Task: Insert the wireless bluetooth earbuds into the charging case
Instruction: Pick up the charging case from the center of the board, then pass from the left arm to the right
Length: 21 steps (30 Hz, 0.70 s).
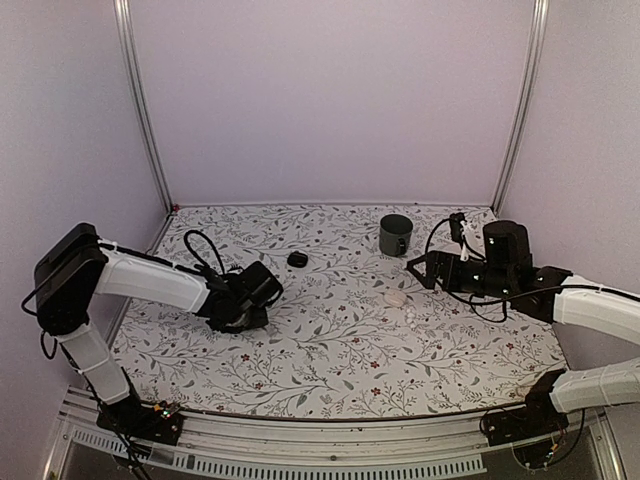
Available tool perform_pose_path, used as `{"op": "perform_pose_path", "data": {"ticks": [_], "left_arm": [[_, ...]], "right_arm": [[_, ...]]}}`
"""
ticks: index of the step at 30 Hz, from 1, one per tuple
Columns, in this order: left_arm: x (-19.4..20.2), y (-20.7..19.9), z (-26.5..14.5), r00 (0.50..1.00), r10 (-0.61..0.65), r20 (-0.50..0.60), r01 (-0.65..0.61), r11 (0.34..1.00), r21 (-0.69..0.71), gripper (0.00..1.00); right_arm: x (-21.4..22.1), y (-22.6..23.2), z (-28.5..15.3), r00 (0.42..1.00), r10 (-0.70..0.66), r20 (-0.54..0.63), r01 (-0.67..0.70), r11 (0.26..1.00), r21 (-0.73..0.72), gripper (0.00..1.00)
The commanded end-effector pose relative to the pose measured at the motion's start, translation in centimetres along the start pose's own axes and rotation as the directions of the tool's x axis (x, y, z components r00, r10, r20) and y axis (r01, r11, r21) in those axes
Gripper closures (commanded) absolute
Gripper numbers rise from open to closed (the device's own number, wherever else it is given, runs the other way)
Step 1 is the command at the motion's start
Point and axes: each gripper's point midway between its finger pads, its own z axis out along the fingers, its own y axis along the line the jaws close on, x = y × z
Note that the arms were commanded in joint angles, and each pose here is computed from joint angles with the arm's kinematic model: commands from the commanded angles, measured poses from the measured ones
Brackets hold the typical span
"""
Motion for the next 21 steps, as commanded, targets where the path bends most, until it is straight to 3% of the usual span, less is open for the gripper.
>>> {"op": "perform_pose_path", "data": {"ticks": [1,4,8,12,16,21], "left_arm": [[-3.2,-2.6,-2.6,0.988,0.099,0.118,-0.119,0.978,0.172,0.78],[-4.5,-4.6,-5.4,0.968,0.142,0.207,-0.204,0.924,0.323,0.78],[-5.3,-7.4,-9.4,0.931,0.169,0.325,-0.326,0.785,0.527,0.79],[-5.1,-10.2,-14.8,0.877,0.167,0.451,-0.462,0.554,0.692,0.8],[-5.0,-11.7,-18.1,0.826,0.166,0.539,-0.555,0.415,0.721,0.8],[-4.4,-13.9,-20.4,0.781,0.189,0.595,-0.624,0.294,0.724,0.8]], "right_arm": [[-0.5,1.8,0.6,0.999,-0.034,0.003,0.034,0.995,-0.093,0.01],[-0.4,2.6,1.2,0.999,-0.047,-0.011,0.045,0.99,-0.136,0.01],[0.0,5.0,2.2,0.995,-0.096,-0.037,0.086,0.973,-0.215,0.01],[0.2,8.9,3.1,0.988,-0.138,-0.062,0.11,0.936,-0.335,0.01],[0.6,12.1,4.2,0.983,-0.151,-0.101,0.098,0.909,-0.405,0.01],[0.8,14.7,5.8,0.984,-0.083,-0.156,0.005,0.895,-0.445,0.05]]}}
